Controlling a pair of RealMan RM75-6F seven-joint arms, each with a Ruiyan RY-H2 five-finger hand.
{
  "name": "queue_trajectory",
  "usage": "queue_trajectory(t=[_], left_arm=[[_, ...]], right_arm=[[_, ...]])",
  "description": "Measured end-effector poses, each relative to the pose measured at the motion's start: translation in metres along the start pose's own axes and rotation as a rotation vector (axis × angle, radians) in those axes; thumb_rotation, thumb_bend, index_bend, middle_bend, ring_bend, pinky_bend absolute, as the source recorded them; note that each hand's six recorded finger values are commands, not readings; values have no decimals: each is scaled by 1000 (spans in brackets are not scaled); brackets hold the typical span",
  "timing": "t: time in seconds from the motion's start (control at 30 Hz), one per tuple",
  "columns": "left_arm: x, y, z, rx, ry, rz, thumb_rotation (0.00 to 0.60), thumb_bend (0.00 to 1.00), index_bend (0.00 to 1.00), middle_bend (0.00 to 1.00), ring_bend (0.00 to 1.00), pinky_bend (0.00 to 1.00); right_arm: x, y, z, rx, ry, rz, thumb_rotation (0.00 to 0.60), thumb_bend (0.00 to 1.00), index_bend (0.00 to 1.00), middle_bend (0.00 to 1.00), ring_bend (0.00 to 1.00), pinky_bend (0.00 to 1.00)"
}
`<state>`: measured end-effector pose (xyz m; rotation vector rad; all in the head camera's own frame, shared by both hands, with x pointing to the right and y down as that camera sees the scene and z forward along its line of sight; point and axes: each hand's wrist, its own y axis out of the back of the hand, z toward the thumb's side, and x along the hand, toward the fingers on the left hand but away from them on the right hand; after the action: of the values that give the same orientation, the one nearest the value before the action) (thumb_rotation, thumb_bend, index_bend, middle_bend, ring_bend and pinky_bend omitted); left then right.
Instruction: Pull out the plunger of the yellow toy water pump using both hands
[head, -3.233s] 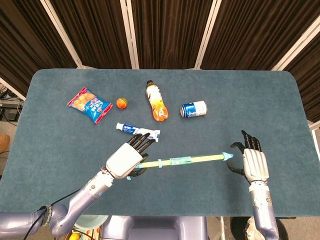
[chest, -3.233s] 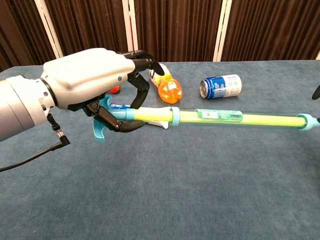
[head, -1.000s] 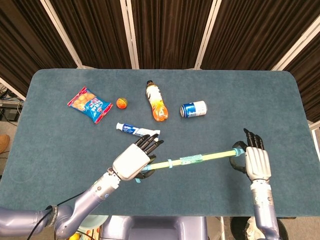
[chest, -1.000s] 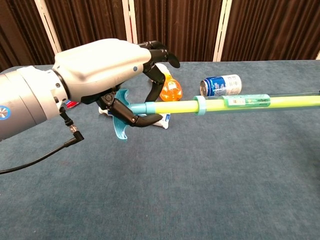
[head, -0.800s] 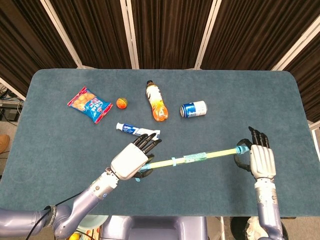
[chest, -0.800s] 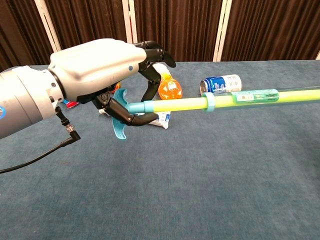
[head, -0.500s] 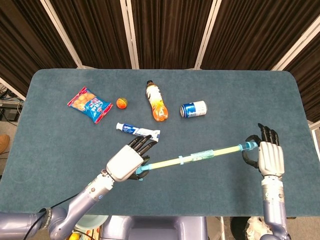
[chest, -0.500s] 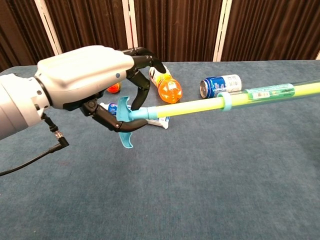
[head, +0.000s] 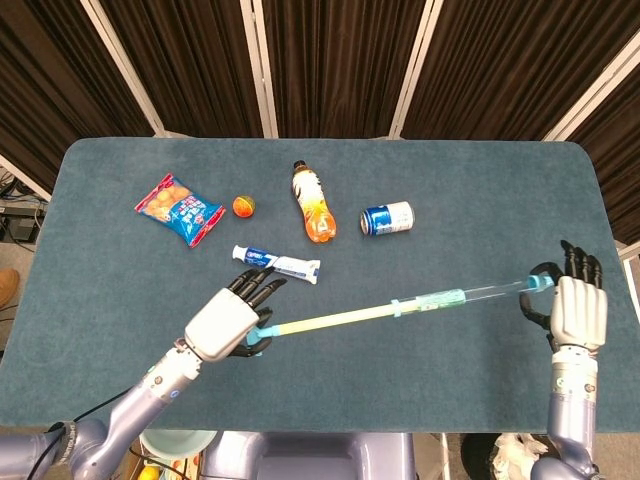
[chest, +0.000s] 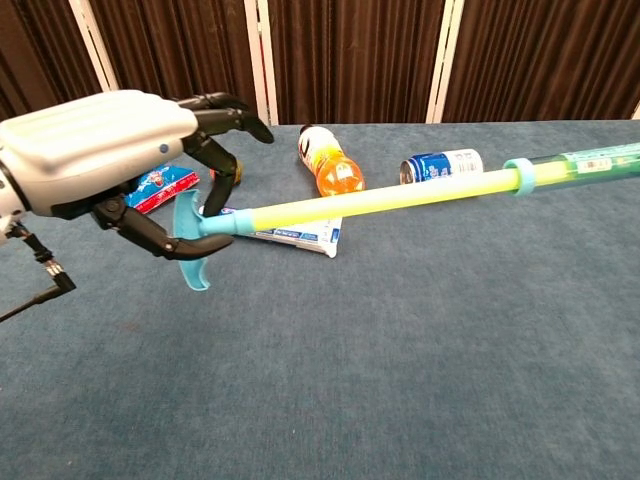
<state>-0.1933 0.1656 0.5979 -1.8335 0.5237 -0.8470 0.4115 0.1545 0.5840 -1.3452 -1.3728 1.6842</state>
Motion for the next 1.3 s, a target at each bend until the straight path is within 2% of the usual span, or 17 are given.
queue_trajectory(t=[0.37, 0.7, 0.97, 1.0, 1.07, 1.13, 1.2, 1.23, 1.3], left_arm=[[-25, 1, -32, -2, 54, -1, 600, 321, 631, 115, 4, 160], [-61, -23, -64, 19, 118, -68, 600, 321, 632, 116, 4, 160], [-71, -25, -76, 8, 146, -64, 600, 318, 619, 112, 4, 160], [-71, -26, -77, 5, 150, -64, 600, 307, 592, 106, 4, 157], [-72, -27, -78, 1, 154, -66, 600, 256, 453, 72, 2, 140], [-73, -30, -78, -2, 155, -75, 600, 165, 212, 16, 0, 107], [-73, -33, -78, -8, 161, -93, 600, 119, 86, 0, 0, 86], [-74, -34, -78, -11, 166, -102, 600, 96, 38, 0, 0, 74], [-74, -37, -79, -12, 178, -123, 600, 73, 5, 0, 0, 62]], right_arm=[[-3, 13, -16, 24, -43, -29, 600, 403, 791, 101, 0, 0], [-5, 17, -27, 48, -67, -45, 600, 405, 801, 103, 0, 0], [-5, 17, -31, 51, -80, -38, 600, 401, 792, 99, 0, 0], [-5, 16, -32, 55, -80, -35, 600, 395, 760, 89, 0, 0], [-4, 15, -32, 61, -78, -28, 600, 370, 609, 46, 0, 0], [-3, 14, -31, 66, -70, -17, 600, 331, 387, 6, 0, 0], [-2, 13, -29, 70, -54, -5, 600, 306, 276, 0, 0, 0], [-1, 13, -28, 72, -49, -2, 600, 301, 256, 0, 0, 0], [-1, 13, -28, 77, -42, 5, 600, 298, 252, 0, 0, 0]])
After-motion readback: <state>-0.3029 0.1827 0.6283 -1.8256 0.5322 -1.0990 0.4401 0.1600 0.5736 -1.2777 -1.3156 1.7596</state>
